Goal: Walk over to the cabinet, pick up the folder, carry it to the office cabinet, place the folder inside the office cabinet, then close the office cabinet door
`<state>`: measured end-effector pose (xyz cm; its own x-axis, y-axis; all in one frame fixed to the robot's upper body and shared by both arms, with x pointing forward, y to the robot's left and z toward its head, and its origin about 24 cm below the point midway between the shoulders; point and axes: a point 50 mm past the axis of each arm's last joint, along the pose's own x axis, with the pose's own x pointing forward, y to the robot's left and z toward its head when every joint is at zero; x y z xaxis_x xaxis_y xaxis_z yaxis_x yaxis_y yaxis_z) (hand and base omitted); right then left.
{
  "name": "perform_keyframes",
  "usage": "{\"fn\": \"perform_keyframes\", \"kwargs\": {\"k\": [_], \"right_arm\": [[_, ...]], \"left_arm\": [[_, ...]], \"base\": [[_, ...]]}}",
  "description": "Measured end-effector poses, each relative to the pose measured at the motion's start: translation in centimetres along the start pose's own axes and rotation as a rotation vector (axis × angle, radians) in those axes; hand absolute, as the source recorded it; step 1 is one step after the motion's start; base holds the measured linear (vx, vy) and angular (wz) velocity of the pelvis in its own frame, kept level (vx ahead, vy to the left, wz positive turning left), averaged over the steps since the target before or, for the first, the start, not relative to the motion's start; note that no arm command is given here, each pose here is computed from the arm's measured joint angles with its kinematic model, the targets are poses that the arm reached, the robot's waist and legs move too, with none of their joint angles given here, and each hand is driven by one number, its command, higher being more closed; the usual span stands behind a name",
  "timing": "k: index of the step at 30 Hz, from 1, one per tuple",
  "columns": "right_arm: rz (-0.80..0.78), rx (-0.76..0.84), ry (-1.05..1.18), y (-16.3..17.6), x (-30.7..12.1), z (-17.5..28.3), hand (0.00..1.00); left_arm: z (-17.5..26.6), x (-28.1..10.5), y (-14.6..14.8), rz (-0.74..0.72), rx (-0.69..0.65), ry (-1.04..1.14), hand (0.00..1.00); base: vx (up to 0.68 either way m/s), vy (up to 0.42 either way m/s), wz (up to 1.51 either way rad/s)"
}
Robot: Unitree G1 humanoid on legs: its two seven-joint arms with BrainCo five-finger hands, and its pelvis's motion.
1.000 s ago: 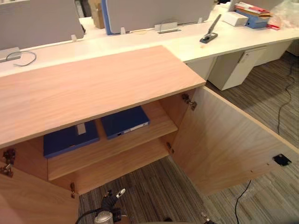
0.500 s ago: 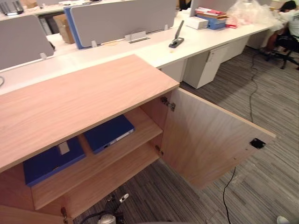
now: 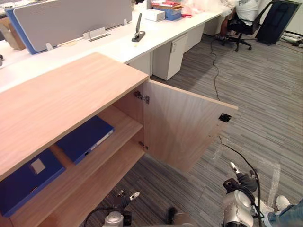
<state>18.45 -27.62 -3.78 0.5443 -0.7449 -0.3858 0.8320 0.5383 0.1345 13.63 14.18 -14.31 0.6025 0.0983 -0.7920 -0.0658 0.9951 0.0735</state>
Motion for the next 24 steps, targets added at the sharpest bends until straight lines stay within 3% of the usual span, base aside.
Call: {"fn": "perform_keyframes", "kwargs": {"k": [7,14,24], "right_arm": [[0.118,-0.135,0.016,2.3,2.7,0.7,0.00],[0.166,-0.198,-0.012,2.4,3.6,1.8,0.00],[0.265,-0.174,-0.015,5.8,4.2,3.0,0.00]], "left_arm": [[-1.7,0.1,0.7,0.012,0.011,0.099,0.00],[-1.4,0.4,1.1,0.008,0.079,0.105,0.00],[-2.1,0.2,3.1,0.049,0.094,0.127,0.00]], "base": [[0.04,-0.107,-0.46],[0.01,-0.003,-0.09],[-0.07,0.012,0.01]]}}
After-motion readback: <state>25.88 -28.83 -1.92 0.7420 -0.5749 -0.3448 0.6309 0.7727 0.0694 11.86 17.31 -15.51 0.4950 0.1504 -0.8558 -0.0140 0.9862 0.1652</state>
